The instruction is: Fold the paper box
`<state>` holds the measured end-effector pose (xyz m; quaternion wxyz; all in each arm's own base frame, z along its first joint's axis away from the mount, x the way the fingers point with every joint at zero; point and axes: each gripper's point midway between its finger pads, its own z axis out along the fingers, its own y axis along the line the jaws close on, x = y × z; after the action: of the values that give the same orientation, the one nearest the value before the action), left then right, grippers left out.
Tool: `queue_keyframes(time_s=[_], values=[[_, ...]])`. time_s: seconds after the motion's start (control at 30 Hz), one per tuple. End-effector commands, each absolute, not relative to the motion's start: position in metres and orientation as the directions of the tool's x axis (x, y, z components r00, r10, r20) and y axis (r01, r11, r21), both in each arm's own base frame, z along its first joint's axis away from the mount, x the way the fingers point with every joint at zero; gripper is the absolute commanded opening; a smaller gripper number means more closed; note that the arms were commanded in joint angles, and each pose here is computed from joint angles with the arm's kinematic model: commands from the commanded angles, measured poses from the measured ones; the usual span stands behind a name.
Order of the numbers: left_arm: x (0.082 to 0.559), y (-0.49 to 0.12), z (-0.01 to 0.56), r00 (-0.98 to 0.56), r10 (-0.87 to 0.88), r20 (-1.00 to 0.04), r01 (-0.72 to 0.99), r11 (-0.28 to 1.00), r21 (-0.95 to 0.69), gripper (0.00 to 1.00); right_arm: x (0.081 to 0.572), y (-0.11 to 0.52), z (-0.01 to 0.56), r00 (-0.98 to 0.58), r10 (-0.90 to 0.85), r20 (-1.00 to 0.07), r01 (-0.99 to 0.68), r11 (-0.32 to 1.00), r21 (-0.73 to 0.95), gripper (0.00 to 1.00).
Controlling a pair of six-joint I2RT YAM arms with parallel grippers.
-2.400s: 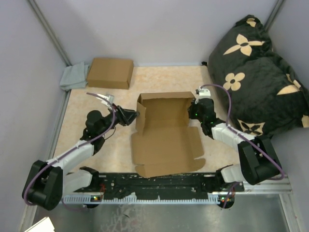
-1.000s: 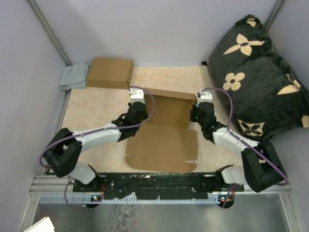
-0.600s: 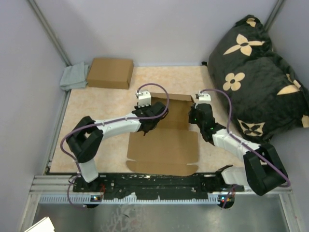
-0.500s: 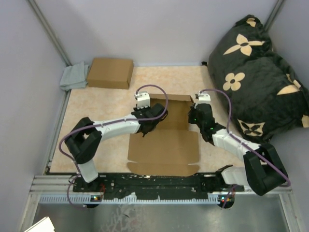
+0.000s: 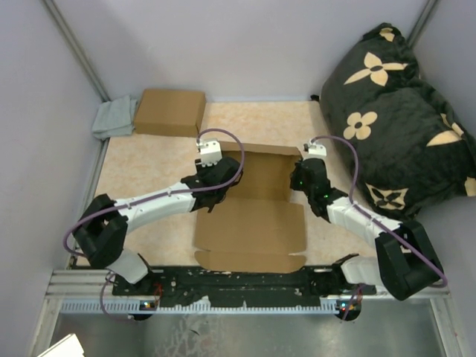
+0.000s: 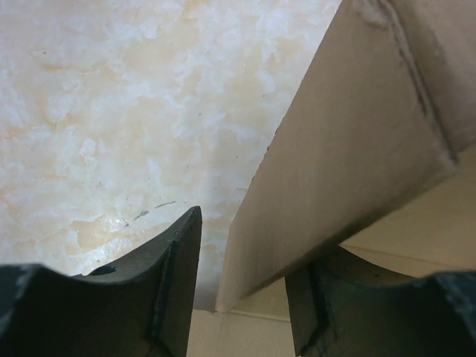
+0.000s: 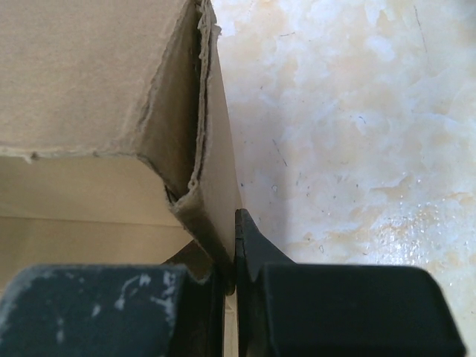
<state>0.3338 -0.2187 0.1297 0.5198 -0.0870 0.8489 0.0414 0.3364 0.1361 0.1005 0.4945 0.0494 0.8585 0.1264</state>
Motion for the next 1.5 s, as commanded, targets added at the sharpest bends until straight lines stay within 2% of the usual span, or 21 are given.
queue_keyframes(time_s=[0.0,0.27,0.43,0.5,0.6,0.73,0.97,1.3,1.47], values=[[0.330,-0.223,0.147,-0.436,-0.132,-0.890,-0.136,0.987,-0.080,0.54,0.336,0.133,0.095,-0.546,0.239,-0.803,0.029,0.963,0.267,0.01],[0.306,-0.237,0.175,-0.421,-0.184,-0.888,0.074,0.969,-0.236,0.57,0.340,0.132,0.094,-0.564,0.249,-0.787,0.064,0.964,0.259,0.03],[0.284,-0.231,0.199,-0.376,-0.216,-0.901,0.199,0.931,-0.307,0.57,0.339,0.133,0.098,-0.552,0.256,-0.794,0.056,0.961,0.271,0.09],[0.278,-0.222,0.205,-0.346,-0.224,-0.911,0.210,0.928,-0.308,0.57,0.339,0.133,0.100,-0.545,0.251,-0.800,0.042,0.961,0.273,0.18],[0.271,-0.206,0.209,-0.310,-0.225,-0.924,0.205,0.933,-0.296,0.57,0.340,0.133,0.103,-0.539,0.241,-0.807,0.037,0.964,0.263,0.41],[0.266,-0.189,0.217,-0.289,-0.217,-0.932,0.178,0.945,-0.275,0.57,0.342,0.129,0.111,-0.530,0.232,-0.815,0.047,0.968,0.245,0.50],[0.262,-0.176,0.240,-0.264,-0.217,-0.940,0.154,0.952,-0.263,0.57,0.348,0.123,0.128,-0.513,0.217,-0.830,0.070,0.975,0.212,0.55],[0.257,-0.160,0.260,-0.242,-0.194,-0.951,0.138,0.963,-0.231,0.56,0.353,0.124,0.149,-0.497,0.204,-0.844,0.051,0.977,0.207,0.54],[0.252,-0.148,0.268,-0.238,-0.181,-0.954,0.118,0.970,-0.214,0.56,0.353,0.122,0.170,-0.471,0.118,-0.874,-0.013,0.990,0.140,0.54]])
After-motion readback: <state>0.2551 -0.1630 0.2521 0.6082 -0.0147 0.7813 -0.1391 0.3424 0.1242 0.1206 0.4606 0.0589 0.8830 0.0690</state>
